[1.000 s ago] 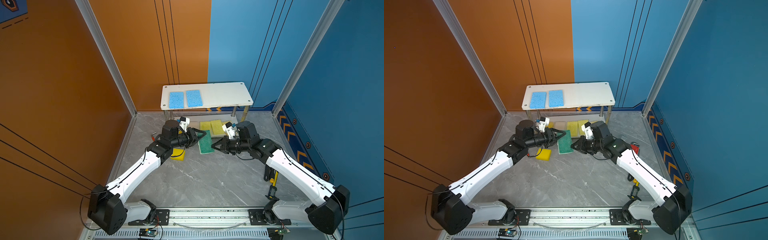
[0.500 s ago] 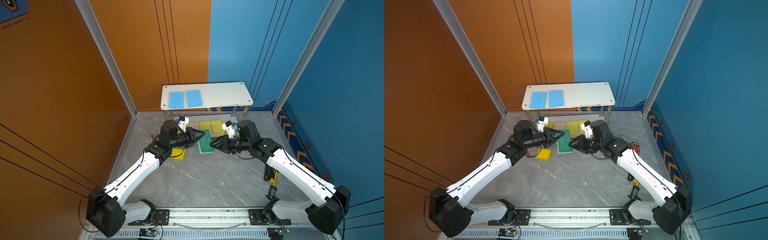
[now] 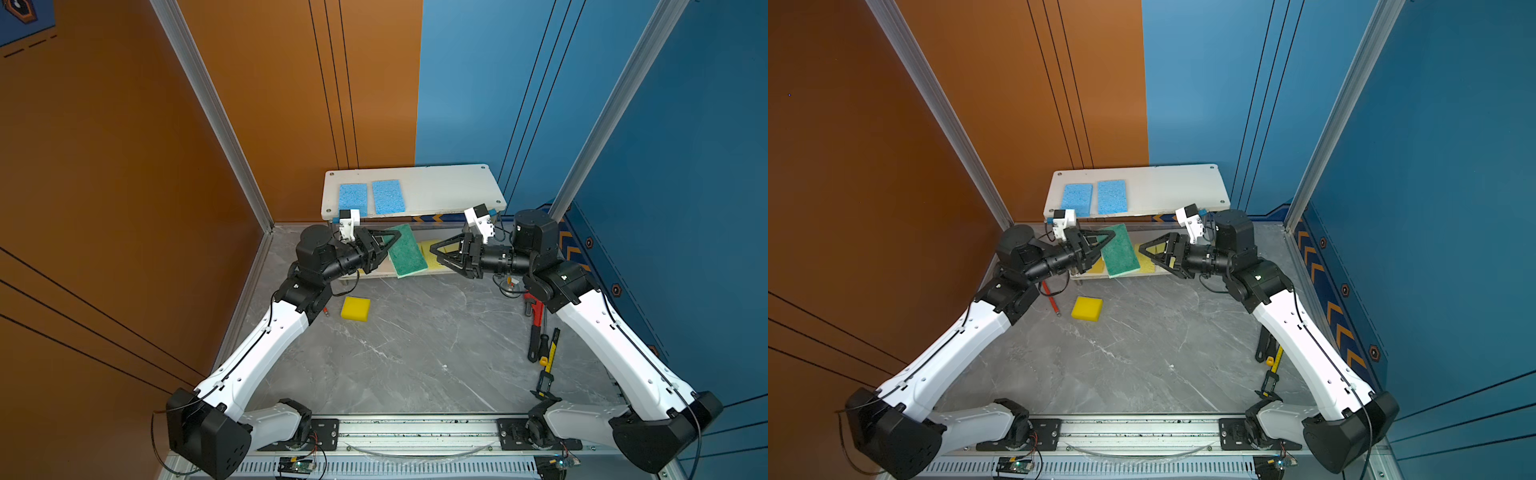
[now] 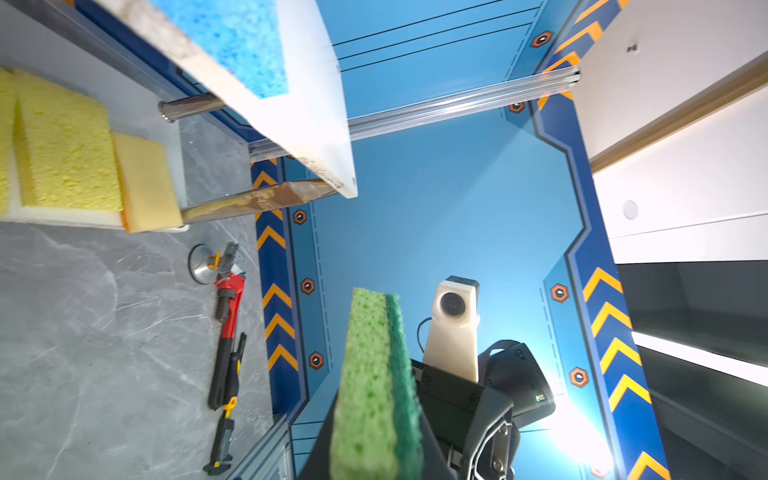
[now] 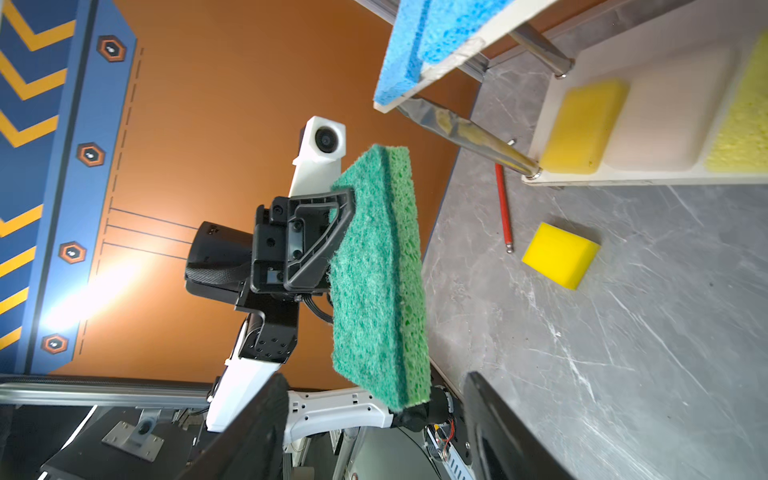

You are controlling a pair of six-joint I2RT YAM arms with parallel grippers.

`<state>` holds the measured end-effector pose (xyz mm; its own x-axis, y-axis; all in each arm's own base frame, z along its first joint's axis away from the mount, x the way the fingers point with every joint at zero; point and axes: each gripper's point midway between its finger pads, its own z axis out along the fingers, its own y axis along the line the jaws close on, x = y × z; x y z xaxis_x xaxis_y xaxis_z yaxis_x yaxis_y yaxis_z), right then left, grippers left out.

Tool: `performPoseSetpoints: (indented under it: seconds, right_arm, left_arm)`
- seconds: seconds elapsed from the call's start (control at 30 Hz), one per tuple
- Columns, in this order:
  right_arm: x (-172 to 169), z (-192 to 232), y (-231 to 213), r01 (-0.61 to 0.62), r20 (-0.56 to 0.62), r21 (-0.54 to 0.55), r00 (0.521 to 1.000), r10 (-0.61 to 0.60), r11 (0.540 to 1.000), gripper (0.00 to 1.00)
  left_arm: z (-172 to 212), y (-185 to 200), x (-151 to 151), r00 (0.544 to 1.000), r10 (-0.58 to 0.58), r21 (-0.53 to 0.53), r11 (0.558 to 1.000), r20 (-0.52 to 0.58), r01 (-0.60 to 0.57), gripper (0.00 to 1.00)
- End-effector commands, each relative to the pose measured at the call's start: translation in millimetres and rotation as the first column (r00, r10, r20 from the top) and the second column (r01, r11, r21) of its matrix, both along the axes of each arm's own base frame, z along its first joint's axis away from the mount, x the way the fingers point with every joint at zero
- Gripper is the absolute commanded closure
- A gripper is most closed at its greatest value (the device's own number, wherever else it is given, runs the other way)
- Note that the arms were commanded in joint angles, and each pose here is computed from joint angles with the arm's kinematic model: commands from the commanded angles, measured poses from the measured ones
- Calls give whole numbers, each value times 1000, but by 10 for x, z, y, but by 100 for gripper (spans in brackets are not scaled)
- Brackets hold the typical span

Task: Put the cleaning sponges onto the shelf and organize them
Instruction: 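Pinch the green sponge with both grippers and raise it toward the top shelf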

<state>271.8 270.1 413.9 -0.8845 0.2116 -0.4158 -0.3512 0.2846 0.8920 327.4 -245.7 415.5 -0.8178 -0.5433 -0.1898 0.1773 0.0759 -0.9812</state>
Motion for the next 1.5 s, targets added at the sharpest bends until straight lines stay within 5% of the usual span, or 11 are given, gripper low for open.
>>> performPoseSetpoints:
  seconds: [0.0,0.63,0.87,1.23,1.4,1.47]
  right_arm:
    - [-50,325,46,-54,38,111,998,50,992,31]
    - [-75,223,252,-101,-11,130,995,103,986,39]
    - [-82,209,278,-98,-9,126,995,100,987,60]
    - [-54,201,265,-72,-13,126,997,75,989,79]
    - [-35,200,241,-52,-7,123,999,53,991,83]
    - [-19,214,222,-38,0,123,999,38,992,84]
  left_arm:
    - [309,-19,-13,999,-30,-77,996,43,33,82]
    - [502,12,4,998,-17,-143,989,66,26,82]
    - [493,15,-3,998,-15,-143,989,65,24,82]
    - [463,13,-22,998,-12,-141,990,62,21,81]
    - [464,23,-37,998,-10,-141,990,65,19,72]
    - [438,30,-34,998,-7,-140,990,58,15,51]
